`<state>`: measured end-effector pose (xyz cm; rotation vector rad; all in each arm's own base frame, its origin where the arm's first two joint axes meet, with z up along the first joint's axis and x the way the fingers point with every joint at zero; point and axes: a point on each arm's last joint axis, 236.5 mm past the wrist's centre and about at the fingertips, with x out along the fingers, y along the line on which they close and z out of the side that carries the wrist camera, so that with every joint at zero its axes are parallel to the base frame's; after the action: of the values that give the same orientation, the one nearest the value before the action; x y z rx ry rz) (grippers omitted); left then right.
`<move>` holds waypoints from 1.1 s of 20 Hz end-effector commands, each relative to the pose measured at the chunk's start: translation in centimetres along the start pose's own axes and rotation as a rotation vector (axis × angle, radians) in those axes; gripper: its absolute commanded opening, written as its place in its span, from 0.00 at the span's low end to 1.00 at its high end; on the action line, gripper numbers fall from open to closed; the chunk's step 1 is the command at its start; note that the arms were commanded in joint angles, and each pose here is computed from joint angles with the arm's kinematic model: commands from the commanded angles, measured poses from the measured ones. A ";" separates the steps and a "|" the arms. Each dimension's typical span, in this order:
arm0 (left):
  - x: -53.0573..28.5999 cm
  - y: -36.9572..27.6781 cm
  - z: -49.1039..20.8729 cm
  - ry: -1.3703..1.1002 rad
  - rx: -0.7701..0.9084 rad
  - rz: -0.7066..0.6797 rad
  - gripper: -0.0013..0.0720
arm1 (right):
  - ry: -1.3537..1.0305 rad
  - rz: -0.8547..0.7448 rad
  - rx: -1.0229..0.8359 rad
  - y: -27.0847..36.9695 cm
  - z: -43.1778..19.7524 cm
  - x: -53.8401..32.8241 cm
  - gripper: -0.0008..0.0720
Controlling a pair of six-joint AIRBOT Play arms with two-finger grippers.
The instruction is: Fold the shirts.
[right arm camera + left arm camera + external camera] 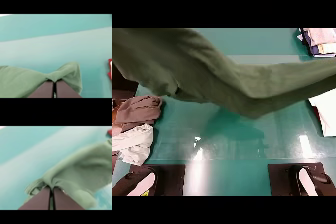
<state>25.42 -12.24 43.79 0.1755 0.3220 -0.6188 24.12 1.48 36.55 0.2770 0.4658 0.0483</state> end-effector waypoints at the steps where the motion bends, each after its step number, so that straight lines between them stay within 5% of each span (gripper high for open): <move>1: -2.7 -1.5 1.5 -0.062 0.044 0.025 0.06 | 0.090 -0.031 -0.003 -0.6 0.4 -0.3 0.04; 5: 3.0 1.0 -4.2 0.112 -0.091 -0.031 0.06 | 0.354 0.068 0.086 -1.5 -2.5 5.8 0.04; 11: 13.5 2.4 -23.7 0.571 -0.430 -0.198 0.06 | 0.808 0.212 0.223 -2.2 -14.5 18.7 0.04; 17: 17.0 3.4 -29.9 0.646 -0.534 -0.181 0.06 | 0.623 0.182 0.267 -2.3 -15.3 30.6 0.06; 18: 17.3 3.8 -29.7 0.631 -0.530 -0.166 0.06 | 0.580 0.181 0.261 -2.3 -14.2 31.3 0.26; 19: 17.5 4.1 -29.6 0.619 -0.528 -0.153 0.06 | 0.538 0.180 0.259 -2.4 -13.0 31.8 0.78; 20: 17.6 4.4 -29.6 0.614 -0.523 -0.141 0.06 | 0.521 0.181 0.255 -2.5 -12.2 32.0 1.00; 21: 17.6 4.6 -29.6 0.611 -0.521 -0.135 0.06 | 0.541 0.182 0.250 -2.7 -11.9 31.4 0.94; 22: 17.6 4.7 -29.6 0.612 -0.519 -0.132 0.06 | 0.571 0.175 0.247 -3.5 -12.1 30.6 0.77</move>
<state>33.85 -10.82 10.81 -0.1689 1.0896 -0.6064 45.08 5.65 11.49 0.5609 1.0358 0.2594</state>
